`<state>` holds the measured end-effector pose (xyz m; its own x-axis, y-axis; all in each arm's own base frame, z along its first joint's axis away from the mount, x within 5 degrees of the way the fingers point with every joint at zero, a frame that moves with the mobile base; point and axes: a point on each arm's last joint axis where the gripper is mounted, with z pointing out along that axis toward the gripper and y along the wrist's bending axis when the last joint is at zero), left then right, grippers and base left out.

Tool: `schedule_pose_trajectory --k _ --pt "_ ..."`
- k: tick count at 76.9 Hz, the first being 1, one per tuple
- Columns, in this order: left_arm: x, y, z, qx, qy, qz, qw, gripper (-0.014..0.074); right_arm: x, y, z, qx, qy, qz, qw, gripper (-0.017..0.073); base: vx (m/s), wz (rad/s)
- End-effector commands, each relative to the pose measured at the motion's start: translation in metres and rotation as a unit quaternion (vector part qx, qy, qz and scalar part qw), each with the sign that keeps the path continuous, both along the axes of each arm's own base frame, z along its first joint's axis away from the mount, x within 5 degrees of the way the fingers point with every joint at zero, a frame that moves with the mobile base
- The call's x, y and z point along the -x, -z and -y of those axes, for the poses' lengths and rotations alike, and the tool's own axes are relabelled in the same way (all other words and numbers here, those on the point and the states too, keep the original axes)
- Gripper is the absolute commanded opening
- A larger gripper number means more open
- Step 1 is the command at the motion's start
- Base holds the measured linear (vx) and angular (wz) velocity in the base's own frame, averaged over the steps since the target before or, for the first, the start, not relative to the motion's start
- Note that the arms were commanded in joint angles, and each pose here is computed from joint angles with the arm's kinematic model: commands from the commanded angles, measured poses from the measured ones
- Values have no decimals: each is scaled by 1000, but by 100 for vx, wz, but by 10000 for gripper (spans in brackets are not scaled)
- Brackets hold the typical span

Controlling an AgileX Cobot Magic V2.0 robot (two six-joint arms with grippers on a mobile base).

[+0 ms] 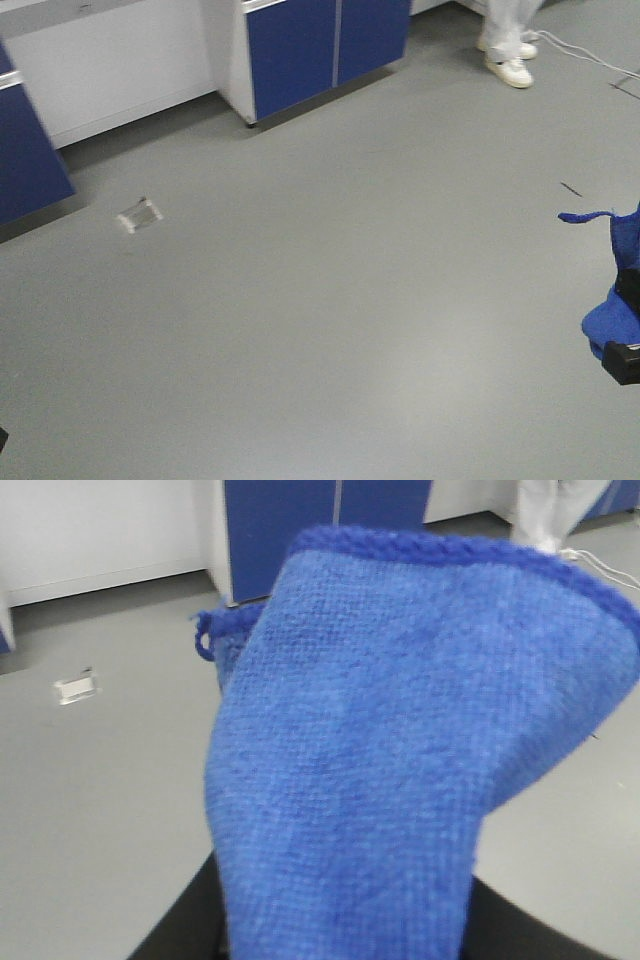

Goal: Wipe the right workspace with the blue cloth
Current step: 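Drive the base to the other bench holding the cloth in the right gripper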

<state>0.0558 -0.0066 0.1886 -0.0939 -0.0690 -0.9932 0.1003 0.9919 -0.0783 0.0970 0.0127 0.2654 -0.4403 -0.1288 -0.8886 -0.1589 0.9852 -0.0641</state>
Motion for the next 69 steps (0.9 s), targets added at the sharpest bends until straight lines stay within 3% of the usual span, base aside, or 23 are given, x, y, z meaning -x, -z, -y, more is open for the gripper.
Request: schedule_pose_trajectory --k 1,37,69 --pt "1 -16 -1 7 -4 58 998 -6 -5 -14 0 0 -2 47 999 -8 14 -48" --pt "1 -16 -1 7 -4 58 998 -6 -5 -14 0 0 -2 47 999 -8 18 -35" --pt "1 -16 -1 7 -4 58 998 -6 -5 -14 0 0 -2 47 999 -8 27 -6"
